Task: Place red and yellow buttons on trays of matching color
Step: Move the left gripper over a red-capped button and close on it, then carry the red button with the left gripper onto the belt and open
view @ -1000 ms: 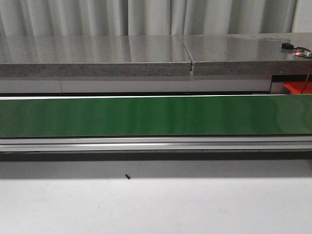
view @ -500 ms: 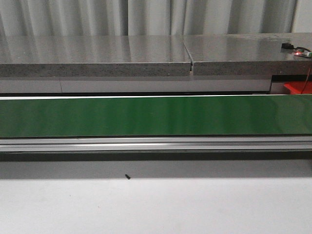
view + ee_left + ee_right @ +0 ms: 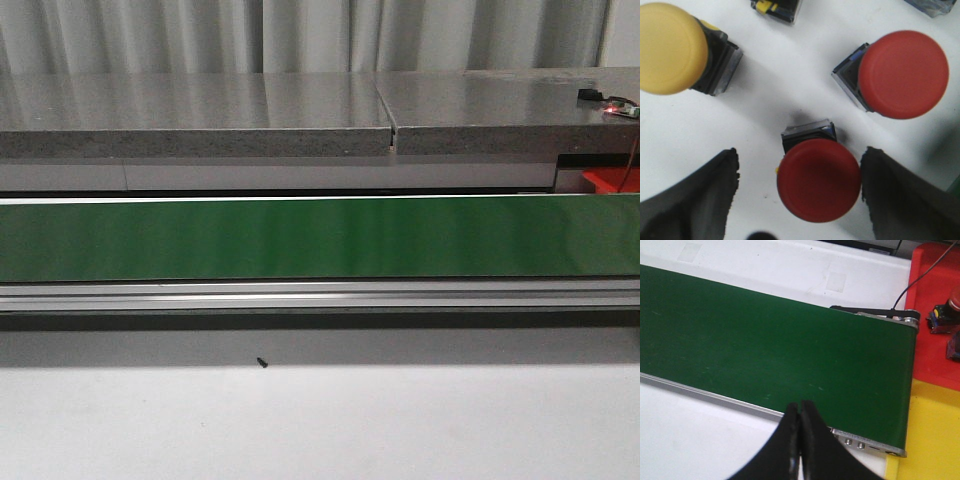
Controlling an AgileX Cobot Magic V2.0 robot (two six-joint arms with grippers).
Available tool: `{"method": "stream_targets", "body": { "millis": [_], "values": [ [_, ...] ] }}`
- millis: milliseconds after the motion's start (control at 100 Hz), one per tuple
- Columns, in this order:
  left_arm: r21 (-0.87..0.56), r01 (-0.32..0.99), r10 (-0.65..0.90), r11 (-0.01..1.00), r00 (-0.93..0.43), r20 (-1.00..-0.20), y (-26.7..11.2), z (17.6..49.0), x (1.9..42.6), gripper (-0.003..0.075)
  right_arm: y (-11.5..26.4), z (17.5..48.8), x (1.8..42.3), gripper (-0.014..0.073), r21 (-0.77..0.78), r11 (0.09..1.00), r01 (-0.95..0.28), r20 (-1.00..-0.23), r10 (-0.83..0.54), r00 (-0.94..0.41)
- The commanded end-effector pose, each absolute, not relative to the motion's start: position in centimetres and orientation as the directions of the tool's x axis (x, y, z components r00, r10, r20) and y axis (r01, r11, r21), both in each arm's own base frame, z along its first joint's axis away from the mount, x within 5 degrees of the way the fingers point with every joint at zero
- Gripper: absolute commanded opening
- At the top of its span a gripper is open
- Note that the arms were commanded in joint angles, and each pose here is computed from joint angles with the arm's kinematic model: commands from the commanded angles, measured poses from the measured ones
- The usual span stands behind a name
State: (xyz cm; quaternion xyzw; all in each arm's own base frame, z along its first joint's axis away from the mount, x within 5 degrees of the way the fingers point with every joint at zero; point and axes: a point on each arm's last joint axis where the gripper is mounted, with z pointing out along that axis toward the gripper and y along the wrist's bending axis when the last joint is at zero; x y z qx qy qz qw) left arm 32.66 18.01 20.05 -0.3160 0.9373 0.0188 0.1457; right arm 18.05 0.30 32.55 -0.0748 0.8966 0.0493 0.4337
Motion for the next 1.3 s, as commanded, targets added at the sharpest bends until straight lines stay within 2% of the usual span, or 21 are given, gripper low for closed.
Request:
{"method": "stream_targets", "body": {
  "millis": [0,220,410,820,1090,1180,1290],
  "values": [
    [-0.077,-0.592,-0.571,0.803,-0.725,-0.385,18.0,22.7,33.1,0.0381,0.3,34.0,18.1,-0.0069,0.012,0.987,-0.163,-0.836,-0.08,-0.544],
    [-0.076,-0.592,-0.572,0.803,-0.726,-0.382,18.0,22.7,33.1,0.0171,0.3,34.0,18.1,-0.0069,0.012,0.987,-0.163,-0.836,-0.08,-0.544],
    [-0.074,-0.592,-0.575,0.802,-0.734,-0.361,17.8,23.1,32.7,0.0073,0.3,34.0,18.1,-0.0069,0.012,0.987,-0.163,-0.836,-0.08,-0.544],
    [-0.109,-0.566,-0.526,0.817,-0.656,-0.541,15.7,31.3,29.9,0.006,0.3,34.0,18.1,-0.0069,0.012,0.987,-0.163,-0.836,-0.08,-0.544],
    [-0.072,-0.381,-0.349,0.922,-0.734,-0.583,10.7,35.5,31.9,0.0061,0.3,34.0,18.1,-0.0069,0.012,0.987,-0.163,-0.836,-0.08,-0.544],
    [-0.027,-0.323,-0.276,0.946,-0.76,-0.589,8.9,35.8,32.4,0.0061,0.3,34.0,18.1,-0.0069,0.012,0.987,-0.163,-0.836,-0.08,-0.544],
    [0.02,-0.271,-0.214,0.963,-0.801,-0.559,7.5,35.1,32.9,0.0064,0.3,34.0,18.1,-0.0069,0.012,0.987,-0.163,-0.836,-0.08,-0.544]
  ]
}}
